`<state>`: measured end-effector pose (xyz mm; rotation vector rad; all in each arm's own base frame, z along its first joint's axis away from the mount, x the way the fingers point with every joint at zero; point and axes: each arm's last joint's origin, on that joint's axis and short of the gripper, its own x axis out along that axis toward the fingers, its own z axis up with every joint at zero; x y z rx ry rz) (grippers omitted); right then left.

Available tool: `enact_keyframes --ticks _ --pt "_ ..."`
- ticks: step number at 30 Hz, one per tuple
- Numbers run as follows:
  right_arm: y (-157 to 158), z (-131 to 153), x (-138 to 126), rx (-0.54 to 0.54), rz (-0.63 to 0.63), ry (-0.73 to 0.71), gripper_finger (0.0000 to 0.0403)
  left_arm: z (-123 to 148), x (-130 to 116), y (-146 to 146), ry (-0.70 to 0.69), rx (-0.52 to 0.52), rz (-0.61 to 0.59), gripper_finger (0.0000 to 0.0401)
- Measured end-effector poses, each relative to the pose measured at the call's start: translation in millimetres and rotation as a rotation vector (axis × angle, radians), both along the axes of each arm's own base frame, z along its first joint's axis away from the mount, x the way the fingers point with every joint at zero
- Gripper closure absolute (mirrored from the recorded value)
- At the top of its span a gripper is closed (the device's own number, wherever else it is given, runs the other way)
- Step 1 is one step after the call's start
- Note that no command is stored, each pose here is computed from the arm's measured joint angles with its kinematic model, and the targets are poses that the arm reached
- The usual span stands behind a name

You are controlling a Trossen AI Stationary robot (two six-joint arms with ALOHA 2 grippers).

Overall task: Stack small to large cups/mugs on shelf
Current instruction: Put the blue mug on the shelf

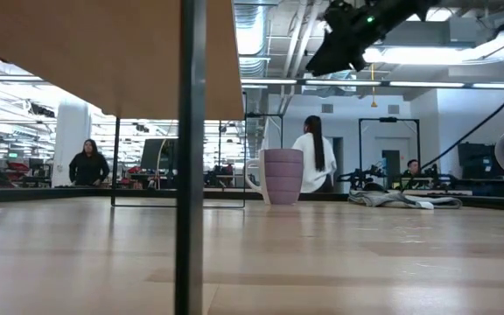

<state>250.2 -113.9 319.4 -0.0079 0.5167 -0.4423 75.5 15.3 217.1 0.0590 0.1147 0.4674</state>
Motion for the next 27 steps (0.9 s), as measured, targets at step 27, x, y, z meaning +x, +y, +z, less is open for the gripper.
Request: enact_keyframes --ticks 27 --pt "27 3 29 0.242 -0.009 0.011 0.0178 -18 -4 0 0.193 -0.008 0.0 0.0303"
